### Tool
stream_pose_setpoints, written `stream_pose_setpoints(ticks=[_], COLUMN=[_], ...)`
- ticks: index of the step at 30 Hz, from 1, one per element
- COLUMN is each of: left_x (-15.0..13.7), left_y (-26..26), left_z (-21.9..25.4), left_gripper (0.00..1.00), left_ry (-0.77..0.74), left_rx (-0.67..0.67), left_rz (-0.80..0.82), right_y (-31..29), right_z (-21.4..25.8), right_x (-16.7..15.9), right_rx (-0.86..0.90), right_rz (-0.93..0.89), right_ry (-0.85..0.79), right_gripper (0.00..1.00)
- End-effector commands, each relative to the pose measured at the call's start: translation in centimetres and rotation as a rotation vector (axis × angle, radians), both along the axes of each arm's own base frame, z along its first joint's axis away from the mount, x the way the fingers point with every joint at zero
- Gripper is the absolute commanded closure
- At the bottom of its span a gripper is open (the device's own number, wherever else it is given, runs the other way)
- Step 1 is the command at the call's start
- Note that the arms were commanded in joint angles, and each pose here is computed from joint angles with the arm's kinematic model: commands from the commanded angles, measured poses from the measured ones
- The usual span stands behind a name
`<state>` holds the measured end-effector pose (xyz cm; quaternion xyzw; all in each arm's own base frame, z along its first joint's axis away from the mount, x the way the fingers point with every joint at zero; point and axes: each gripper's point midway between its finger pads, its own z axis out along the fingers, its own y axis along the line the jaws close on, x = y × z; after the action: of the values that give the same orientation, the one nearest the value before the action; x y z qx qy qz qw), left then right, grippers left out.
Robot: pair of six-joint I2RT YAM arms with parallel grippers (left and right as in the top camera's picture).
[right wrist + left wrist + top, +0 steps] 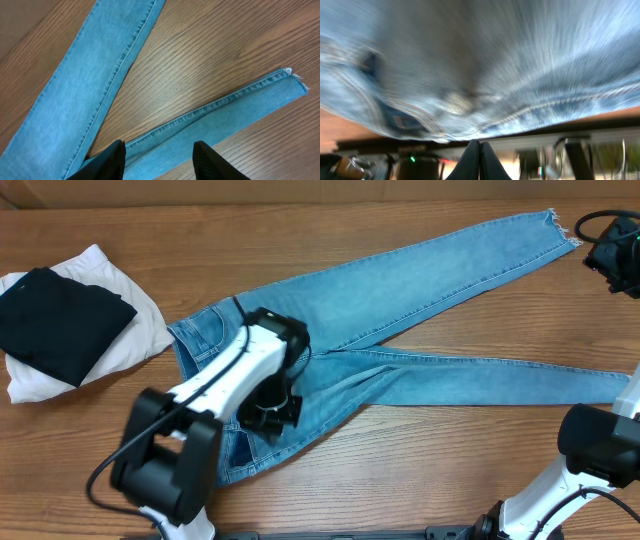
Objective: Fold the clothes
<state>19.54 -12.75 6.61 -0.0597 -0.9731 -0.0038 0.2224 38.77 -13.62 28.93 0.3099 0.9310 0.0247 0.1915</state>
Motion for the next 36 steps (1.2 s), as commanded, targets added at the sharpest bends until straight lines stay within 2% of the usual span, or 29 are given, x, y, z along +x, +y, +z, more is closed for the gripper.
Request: stream_pose_setpoints(ticks=[1,3,6,11,16,21,29,33,36], left_x=[5.9,9.2,12.6,12.8,12.7,14.5,17.4,20.0,22.8], left_y=[1.0,1.1,1.6,3.2,4.7,6.7,10.4,11.8,13.0], left_z=[3.2,3.7,3.0,-1.3,-4.8,-7.6,-12.4,-12.6,-11.2], left_gripper=[0.96,0.87,0.87,0.96,0.96,0.94,0.95,0.96,0.94], left_ry=[-0.312,-0.447,-0.531,-0.411,-0.340,-0.371,-0.339,-0.356,-0.426], left_rx=[-0.018,-0.060,-0.098,-0.050,0.023,0.088,0.023,-0.050,-0.069], left_rz=[0.090,0.137,0.203,0.238,0.237,0.251,0.396,0.401,0.371], right_y=[0.4,0.4,0.4,0.4,0.4,0.4,0.4,0.4,0.4], right_z=[1.4,1.4,1.4,1.4,1.4,1.4,1.4,1.4,1.4], right_x=[-0.5,-0.5,-0.5,-0.5,-0.5,-0.5,-0.5,-0.5,-0.5], right_rx=[-0.014,-0.014,-0.014,-0.014,-0.014,-0.014,-0.014,-0.015,-0.015], right_rz=[0.013,0.013,0.013,0.013,0.013,0.013,0.013,0.013,0.013], right_ry=[-0.035,-0.035,-0.035,-0.035,-0.035,-0.035,-0.035,-0.035,-0.035], right_gripper=[0.53,0.53,0.53,0.53,0.53,0.53,0.53,0.53,0.53])
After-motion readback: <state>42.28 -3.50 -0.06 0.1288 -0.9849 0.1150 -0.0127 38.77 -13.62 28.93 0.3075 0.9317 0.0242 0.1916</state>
